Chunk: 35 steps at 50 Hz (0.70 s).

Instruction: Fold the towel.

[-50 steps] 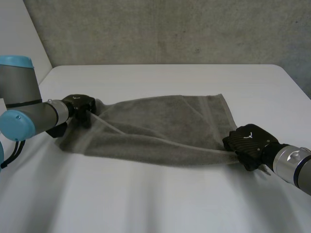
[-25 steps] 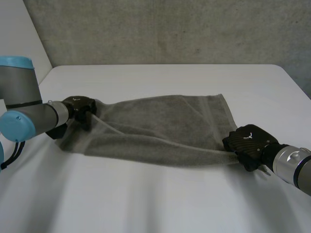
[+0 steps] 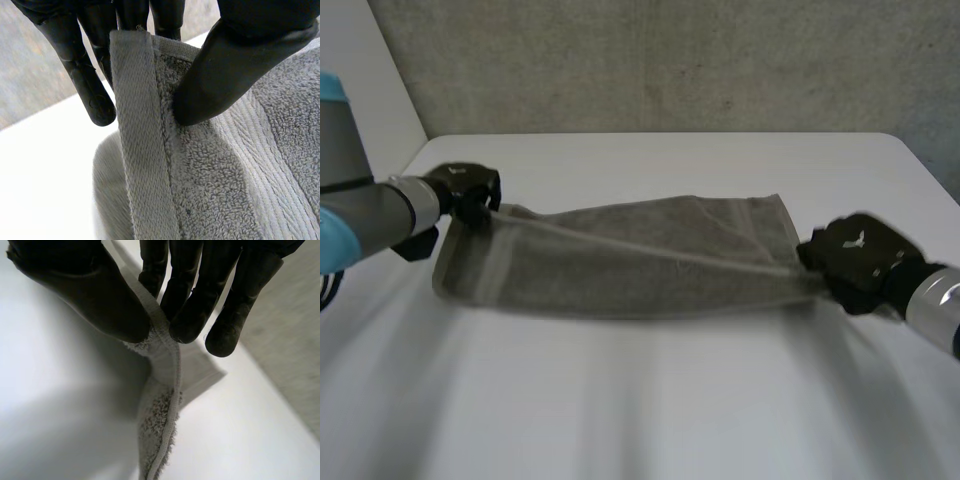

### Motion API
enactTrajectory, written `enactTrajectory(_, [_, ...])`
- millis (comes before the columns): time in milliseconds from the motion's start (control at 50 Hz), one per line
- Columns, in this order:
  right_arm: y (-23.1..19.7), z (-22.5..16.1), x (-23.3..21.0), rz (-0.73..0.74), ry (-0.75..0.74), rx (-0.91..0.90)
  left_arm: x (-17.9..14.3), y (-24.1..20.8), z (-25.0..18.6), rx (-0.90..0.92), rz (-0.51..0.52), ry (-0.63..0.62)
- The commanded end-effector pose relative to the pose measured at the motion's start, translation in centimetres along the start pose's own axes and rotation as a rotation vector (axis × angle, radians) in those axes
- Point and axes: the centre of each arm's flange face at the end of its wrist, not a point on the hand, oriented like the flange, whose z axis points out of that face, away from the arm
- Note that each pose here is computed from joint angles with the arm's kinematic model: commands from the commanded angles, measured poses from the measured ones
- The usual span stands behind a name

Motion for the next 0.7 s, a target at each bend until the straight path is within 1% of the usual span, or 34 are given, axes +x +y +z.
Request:
enactTrajectory(20, [-6.3,-3.8,5.5,-0.026,0.190,0.130,0.2,-5.4,-4.7,0.146,0.013,-0.029])
enactTrajectory(40, [-7.8,-4.7,6.8,-0.014,0.217,0.154,0.2,-6.8,-6.0,0.188,-0.004,-0.036])
enactTrajectory(60, [-7.8,-4.7,6.8,-0.014,0.218,0.154,0.2,-6.8,-6.0,0.188,-0.004,-0.036])
enactTrajectory(100, [-11.1,-6.8,9.0,0.001,0.275,0.214,-0.1,-9.6,-8.8,0.280,-0.045,-0.058])
enactTrajectory(120, [-11.1,-6.8,9.0,0.001,0.275,0.214,-0.1,-9.6,-8.8,0.281,-0.045,-0.059])
enactTrajectory(140, [-12.8,-7.9,9.8,-0.001,0.301,0.248,-0.1,-10.9,-10.3,0.327,-0.058,-0.064])
enactTrajectory(160, [-12.8,-7.9,9.8,-0.001,0.301,0.249,-0.1,-11.0,-10.3,0.328,-0.059,-0.064])
enactTrajectory(200, [-15.9,-10.0,11.0,-0.017,0.344,0.316,0.1,-13.2,-13.2,0.417,-0.078,-0.070])
enactTrajectory(220, [-15.9,-10.0,11.0,-0.017,0.344,0.317,0.1,-13.2,-13.2,0.418,-0.078,-0.070])
enactTrajectory(260, [-17.6,-11.3,11.6,-0.033,0.366,0.346,-0.1,-14.9,-15.8,0.493,-0.095,-0.086])
enactTrajectory(300, [-18.0,-11.6,11.8,-0.035,0.366,0.348,-0.2,-15.3,-16.5,0.512,-0.111,-0.091])
enactTrajectory(320, [-17.7,-11.0,12.0,-0.022,0.349,0.329,-0.6,-15.4,-16.8,0.520,-0.133,-0.097])
enactTrajectory(340, [-17.7,-11.0,12.0,-0.021,0.349,0.329,-0.6,-15.4,-16.8,0.520,-0.133,-0.097])
enactTrajectory(360, [-17.0,-9.8,12.2,-0.002,0.321,0.302,-0.9,-15.2,-16.7,0.519,-0.153,-0.101])
enactTrajectory(380, [-17.0,-9.8,12.2,-0.002,0.321,0.301,-0.9,-15.2,-16.7,0.519,-0.153,-0.101])
enactTrajectory(420, [-15.3,-7.4,12.3,0.035,0.270,0.244,-1.2,-14.6,-16.1,0.499,-0.182,-0.101])
enactTrajectory(440, [-15.3,-7.4,12.3,0.036,0.270,0.244,-1.2,-14.6,-16.1,0.499,-0.182,-0.101])
enactTrajectory(480, [-13.5,-5.2,12.3,0.073,0.226,0.190,-1.5,-13.0,-14.4,0.440,-0.205,-0.098])
enactTrajectory(500, [-13.5,-5.2,12.3,0.073,0.226,0.190,-1.5,-13.0,-14.4,0.440,-0.205,-0.098])
enactTrajectory(540, [-11.7,-2.7,12.3,0.106,0.182,0.144,-1.8,-10.8,-11.5,0.371,-0.229,-0.086])
enactTrajectory(560, [-11.7,-2.7,12.2,0.106,0.182,0.144,-1.8,-10.8,-11.5,0.370,-0.229,-0.086])
enactTrajectory(580, [-10.9,-1.4,12.0,0.118,0.159,0.115,-1.6,-9.9,-10.4,0.346,-0.236,-0.076])
enactTrajectory(600, [-10.3,-0.2,11.6,0.115,0.134,0.095,-1.5,-9.0,-9.2,0.319,-0.242,-0.067])
enactTrajectory(620, [-10.3,-0.2,11.6,0.115,0.133,0.095,-1.5,-9.0,-9.2,0.319,-0.242,-0.067])
enactTrajectory(640, [-9.7,1.1,11.1,0.101,0.108,0.078,-1.6,-8.2,-8.0,0.298,-0.249,-0.064])
enactTrajectory(660, [-9.7,1.1,11.1,0.101,0.108,0.078,-1.6,-8.2,-8.0,0.298,-0.249,-0.064])
enactTrajectory(700, [-9.0,3.3,10.2,0.066,0.077,0.051,-1.9,-7.4,-5.9,0.288,-0.259,-0.059])
